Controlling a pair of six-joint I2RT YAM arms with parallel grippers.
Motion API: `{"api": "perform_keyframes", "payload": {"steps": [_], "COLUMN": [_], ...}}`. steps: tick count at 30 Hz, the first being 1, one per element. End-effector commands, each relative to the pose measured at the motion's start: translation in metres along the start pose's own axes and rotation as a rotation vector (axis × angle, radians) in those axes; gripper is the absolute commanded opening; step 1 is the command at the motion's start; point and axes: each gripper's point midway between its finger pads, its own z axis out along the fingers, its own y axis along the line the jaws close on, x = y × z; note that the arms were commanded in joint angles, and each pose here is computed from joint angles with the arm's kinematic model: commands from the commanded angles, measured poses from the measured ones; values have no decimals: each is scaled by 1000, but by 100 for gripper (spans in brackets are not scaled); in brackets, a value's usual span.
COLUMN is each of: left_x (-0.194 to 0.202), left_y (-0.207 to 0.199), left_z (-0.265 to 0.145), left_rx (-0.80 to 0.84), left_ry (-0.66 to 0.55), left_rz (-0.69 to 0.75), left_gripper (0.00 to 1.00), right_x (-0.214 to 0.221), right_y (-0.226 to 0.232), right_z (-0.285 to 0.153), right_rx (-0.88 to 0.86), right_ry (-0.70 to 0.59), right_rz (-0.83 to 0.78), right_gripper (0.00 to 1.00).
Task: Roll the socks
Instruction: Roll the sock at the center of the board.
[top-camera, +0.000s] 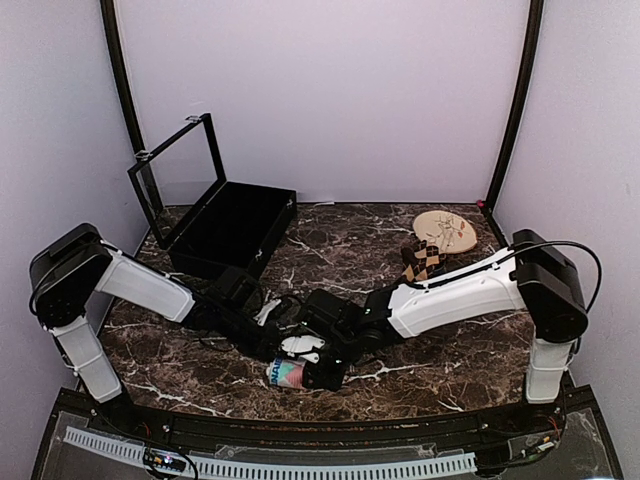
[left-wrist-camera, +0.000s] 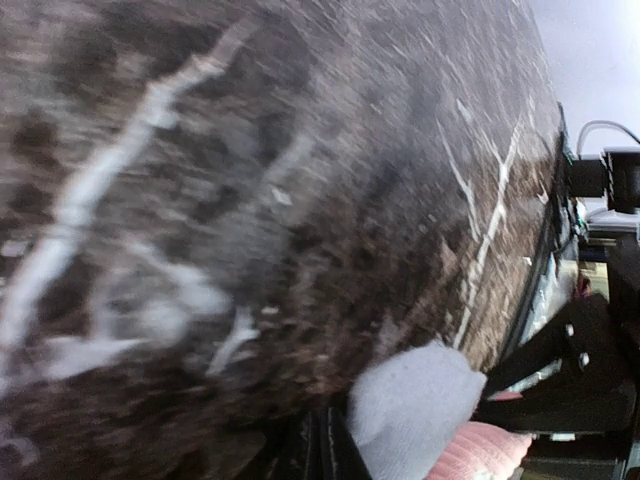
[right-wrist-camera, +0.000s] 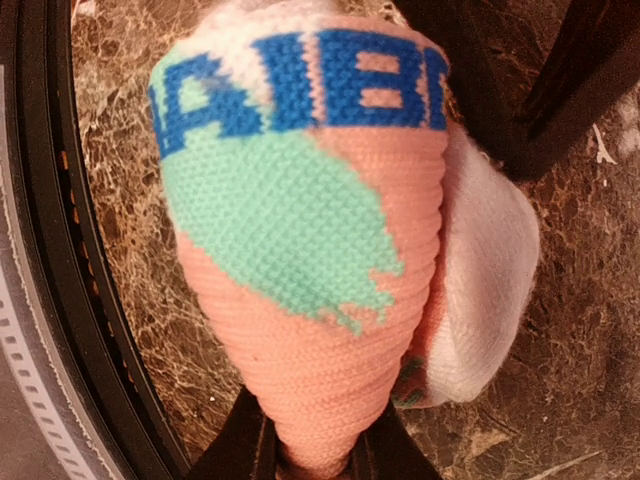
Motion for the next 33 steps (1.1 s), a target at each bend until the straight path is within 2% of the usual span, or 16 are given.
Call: {"api": "perform_keyframes", "payload": {"steps": [1,8,16,19,25,33], "left_x": [-14,-29,-28,-22,-8,18], "left_y": [23,31,16,8,-14,-42], "left_z": [-28,-69,-105,-113,-111,-85], "left_rx": [-162,-327,-319,-292,-263,-227], "left_ry": [-106,-250,-409,-454,-471,-390], "left_rz": [-6,27,96,150,298,476], "left_gripper": [7,14,33,36,41,46], "right_x": [9,6,1,-3,-7,-4], "right_y": [-5,-6,-8,-7,-6,-4], "right_z": [7,7,1,-2,-3,1], "right_rx": [-25,-89,-169,-211,-256,-297], "right_ry": [7,13,2,-7,3,21], "right_rz": [134,236,302,321,327,351], "right_gripper": [5,5,5,5,5,5]}}
